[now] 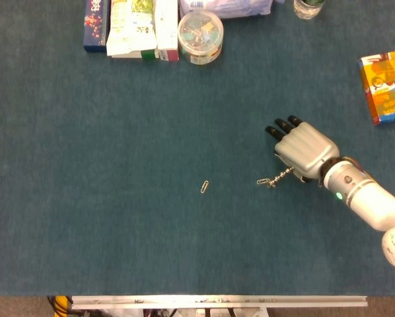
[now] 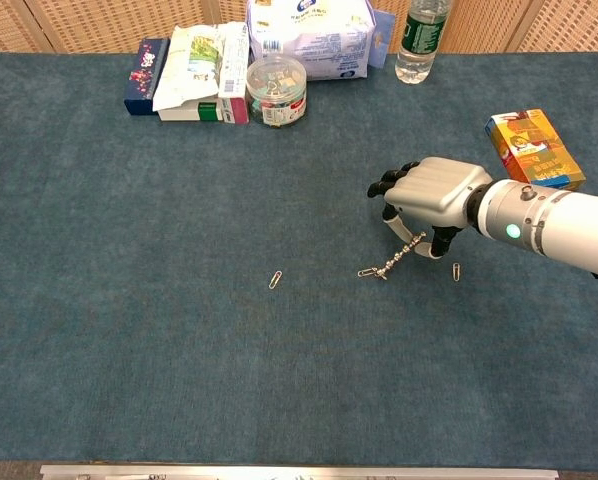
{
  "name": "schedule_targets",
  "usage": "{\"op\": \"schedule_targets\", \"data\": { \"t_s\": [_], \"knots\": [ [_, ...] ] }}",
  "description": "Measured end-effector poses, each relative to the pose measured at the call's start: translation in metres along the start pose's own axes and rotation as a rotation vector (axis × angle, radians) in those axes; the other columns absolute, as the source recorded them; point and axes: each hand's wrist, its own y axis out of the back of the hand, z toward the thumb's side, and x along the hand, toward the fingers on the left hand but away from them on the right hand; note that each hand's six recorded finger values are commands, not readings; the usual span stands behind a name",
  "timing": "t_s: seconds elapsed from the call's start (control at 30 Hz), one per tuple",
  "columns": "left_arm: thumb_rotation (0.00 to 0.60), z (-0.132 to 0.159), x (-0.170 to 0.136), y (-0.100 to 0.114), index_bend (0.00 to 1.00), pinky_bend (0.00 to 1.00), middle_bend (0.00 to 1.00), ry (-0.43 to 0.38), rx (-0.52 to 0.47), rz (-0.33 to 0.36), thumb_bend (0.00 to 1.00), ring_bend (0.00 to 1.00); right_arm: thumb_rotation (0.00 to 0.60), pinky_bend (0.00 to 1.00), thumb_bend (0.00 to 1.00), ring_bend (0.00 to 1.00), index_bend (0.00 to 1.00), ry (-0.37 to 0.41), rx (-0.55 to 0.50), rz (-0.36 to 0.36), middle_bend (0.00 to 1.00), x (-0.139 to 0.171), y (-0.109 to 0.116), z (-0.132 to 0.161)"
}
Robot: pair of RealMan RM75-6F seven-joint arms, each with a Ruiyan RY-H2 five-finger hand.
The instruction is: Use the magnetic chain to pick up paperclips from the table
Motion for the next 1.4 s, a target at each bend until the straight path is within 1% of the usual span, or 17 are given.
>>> {"op": "schedule_targets", "data": {
  "t_s": [0.4, 0.8, 0.97, 1.1, 1.4],
  "knots": [
    [0.6, -0.001, 0.001, 0.001, 0.63, 0.0, 0.26, 0.002, -0.002, 0.0, 0.33, 0.01, 0.6, 0.11, 0.35, 0.0, 0.59, -0.002, -0.013, -0.02, 0.1, -0.005, 0.005, -0.002],
    [0.6, 0.0, 0.0, 0.0, 0.63, 0.0, 0.26, 0.0, -0.004, -0.002, 0.33, 0.01, 0.6, 0.11, 0.37, 0.0, 0.59, -0.029, -0.023, -0.091, 0.1, 0.0, 0.023, -0.008],
    [0.6, 0.0, 0.0, 0.0, 0.63, 0.0, 0.26, 0.0, -0.002, -0.003, 0.33, 0.01, 0.6, 0.11, 0.37, 0.0, 0.59, -0.066, -0.025, -0.128, 0.1, 0.003, 0.031, -0.019],
    [0.6, 0.0, 0.001, -0.001, 0.63, 0.0, 0.26, 0.002, -0.001, -0.004, 0.33, 0.01, 0.6, 0.11, 0.37, 0.0, 0.59, -0.097, -0.026, -0.144, 0.1, 0.003, 0.033, -0.029],
    [0.6, -0.001, 0.001, -0.001, 0.63, 0.0, 0.26, 0.003, -0.001, -0.004, 0.33, 0.01, 0.6, 0.11, 0.37, 0.0, 0.59, -0.195, -0.017, -0.194, 0.1, 0.0, 0.041, -0.06]
  ]
}}
